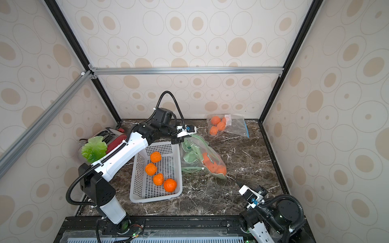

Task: Open the zip-top bag and take out the orange
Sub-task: Unzip the zipper on the zipper food storage bag.

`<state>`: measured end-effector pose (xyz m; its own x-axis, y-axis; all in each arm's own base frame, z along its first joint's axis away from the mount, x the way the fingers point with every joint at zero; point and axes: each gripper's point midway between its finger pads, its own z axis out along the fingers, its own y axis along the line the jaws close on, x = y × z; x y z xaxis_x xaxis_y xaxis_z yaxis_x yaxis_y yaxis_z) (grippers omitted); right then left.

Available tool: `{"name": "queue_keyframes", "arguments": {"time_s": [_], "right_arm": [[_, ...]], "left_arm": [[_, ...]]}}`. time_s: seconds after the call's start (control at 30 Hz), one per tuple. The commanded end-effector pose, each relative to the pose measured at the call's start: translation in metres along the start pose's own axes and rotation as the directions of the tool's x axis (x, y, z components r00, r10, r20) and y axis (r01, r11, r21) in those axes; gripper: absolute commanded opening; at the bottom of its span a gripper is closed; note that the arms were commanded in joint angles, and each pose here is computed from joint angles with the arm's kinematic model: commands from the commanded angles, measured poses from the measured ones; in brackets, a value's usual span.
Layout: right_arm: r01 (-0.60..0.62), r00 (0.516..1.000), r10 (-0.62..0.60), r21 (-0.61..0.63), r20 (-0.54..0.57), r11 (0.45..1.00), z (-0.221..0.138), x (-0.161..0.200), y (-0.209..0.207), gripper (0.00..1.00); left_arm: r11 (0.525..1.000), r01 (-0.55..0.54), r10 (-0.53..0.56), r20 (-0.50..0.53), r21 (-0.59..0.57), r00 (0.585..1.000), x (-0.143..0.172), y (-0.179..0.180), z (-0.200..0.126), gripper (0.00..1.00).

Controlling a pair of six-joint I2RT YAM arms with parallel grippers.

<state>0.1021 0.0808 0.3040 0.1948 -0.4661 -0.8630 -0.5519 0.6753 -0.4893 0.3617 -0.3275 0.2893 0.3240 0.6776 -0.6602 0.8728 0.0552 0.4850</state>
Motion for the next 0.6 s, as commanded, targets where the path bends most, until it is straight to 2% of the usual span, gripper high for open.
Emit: {"name": "queue_keyframes", "arguments": {"time_s": [0.0,0.07,0.17,0.2,0.27,0.33,0.4,0.57], "right_arm": [[-0.015,1.000,0.015,0.006,0.015,1.000,0.004,0.000,-0.001,0.00],[-0.056,0.998,0.056,0.019,0.027,0.998,0.012,-0.002,-0.005,0.02],[-0.124,0.992,0.123,0.016,0.035,0.992,0.030,-0.005,-0.010,0.35],[-0.151,0.988,0.151,0.011,0.033,0.988,0.038,-0.007,-0.011,0.42],[-0.176,0.984,0.177,-0.026,0.031,0.984,0.051,-0.012,-0.010,0.50],[-0.184,0.982,0.186,-0.071,0.027,0.980,0.062,-0.017,-0.007,0.56],[-0.184,0.982,0.187,-0.106,0.014,0.977,0.073,-0.021,-0.007,0.57],[-0.181,0.983,0.177,-0.075,-0.051,0.981,0.102,-0.015,-0.019,0.57]], "left_arm": [[1.000,-0.016,0.016,0.071,-0.004,0.997,-0.025,0.004,-0.016,0.01],[1.000,-0.010,0.007,0.128,0.022,0.992,-0.036,-0.001,-0.022,0.01],[0.998,-0.006,-0.007,0.214,0.060,0.977,-0.053,-0.010,-0.030,0.02],[0.997,-0.001,-0.016,0.238,0.073,0.971,-0.057,-0.013,-0.033,0.02],[0.995,0.001,-0.028,0.274,0.099,0.961,-0.064,-0.020,-0.036,0.02],[0.993,0.005,-0.037,0.284,0.114,0.958,-0.065,-0.025,-0.036,0.03],[0.991,0.010,-0.048,0.284,0.133,0.958,-0.064,-0.030,-0.032,0.03],[0.988,0.014,-0.053,0.248,0.157,0.967,-0.059,-0.037,-0.022,0.02]]}}
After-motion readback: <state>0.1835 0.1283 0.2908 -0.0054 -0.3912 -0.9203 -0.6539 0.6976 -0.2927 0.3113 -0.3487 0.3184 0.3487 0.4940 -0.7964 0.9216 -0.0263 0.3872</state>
